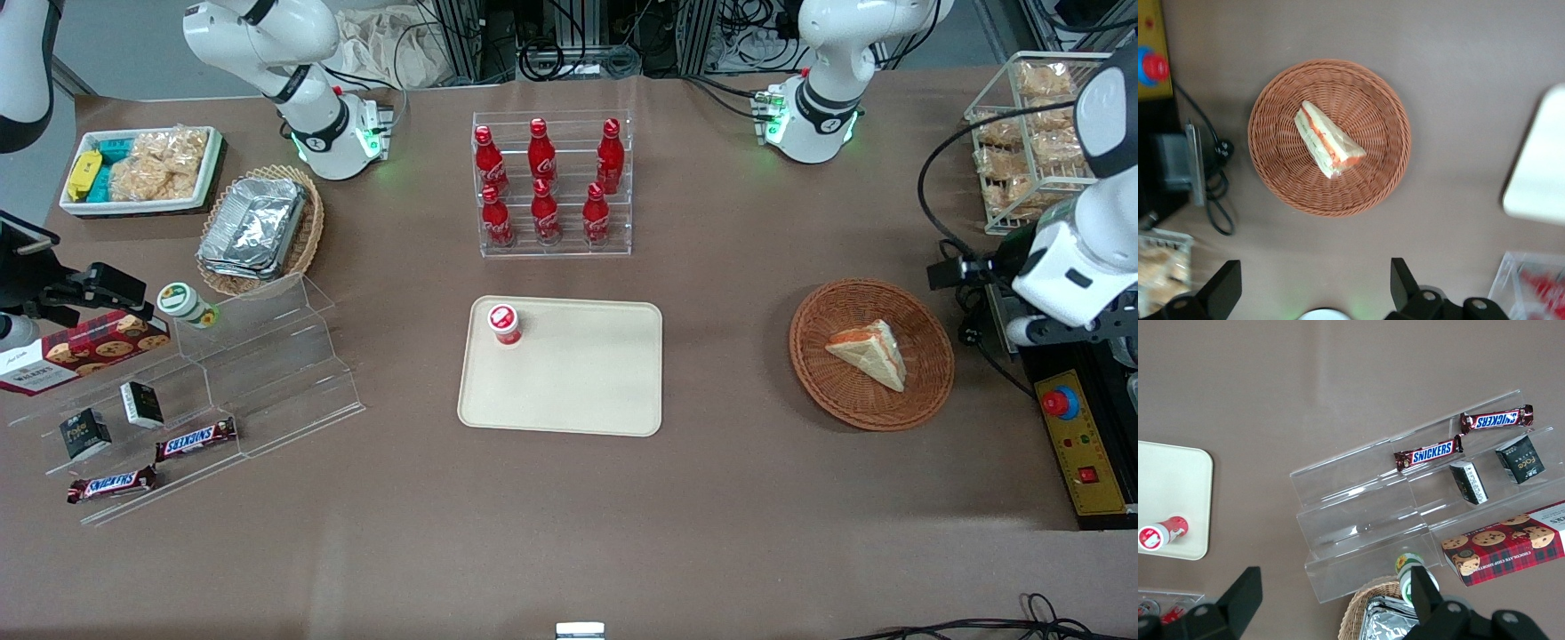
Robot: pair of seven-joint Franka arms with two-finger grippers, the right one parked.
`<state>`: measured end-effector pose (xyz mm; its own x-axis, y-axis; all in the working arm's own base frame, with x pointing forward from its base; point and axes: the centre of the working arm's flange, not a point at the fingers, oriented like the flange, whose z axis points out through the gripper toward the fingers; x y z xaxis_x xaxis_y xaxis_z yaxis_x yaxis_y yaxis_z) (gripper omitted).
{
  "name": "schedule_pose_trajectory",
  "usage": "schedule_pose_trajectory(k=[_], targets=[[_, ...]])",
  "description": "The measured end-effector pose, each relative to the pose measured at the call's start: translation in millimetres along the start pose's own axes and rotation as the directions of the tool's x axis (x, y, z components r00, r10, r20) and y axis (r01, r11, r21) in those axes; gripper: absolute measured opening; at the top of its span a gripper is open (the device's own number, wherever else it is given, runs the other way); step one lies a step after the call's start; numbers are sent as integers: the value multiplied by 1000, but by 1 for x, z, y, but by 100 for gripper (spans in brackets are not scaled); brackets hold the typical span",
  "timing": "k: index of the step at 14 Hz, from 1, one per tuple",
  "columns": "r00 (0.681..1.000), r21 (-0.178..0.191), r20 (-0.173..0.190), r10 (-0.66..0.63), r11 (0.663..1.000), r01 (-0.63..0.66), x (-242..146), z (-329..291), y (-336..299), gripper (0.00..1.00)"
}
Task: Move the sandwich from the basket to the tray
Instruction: 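Move the left gripper down over the sandwich in the wicker basket, then lower the open left gripper around the sandwich and close it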
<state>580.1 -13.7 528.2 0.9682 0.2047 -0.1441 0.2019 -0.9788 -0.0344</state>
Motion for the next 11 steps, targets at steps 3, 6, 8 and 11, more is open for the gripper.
schedule_pose_trajectory(k=[3,6,8,11], targets=[[965,-12,-18,-260,966,260,8,57,-3,100],[875,-45,-42,-482,876,480,7,128,-1,100],[789,-65,-36,-613,789,610,6,168,-2,100],[704,-86,-26,-710,703,706,8,213,-15,100]])
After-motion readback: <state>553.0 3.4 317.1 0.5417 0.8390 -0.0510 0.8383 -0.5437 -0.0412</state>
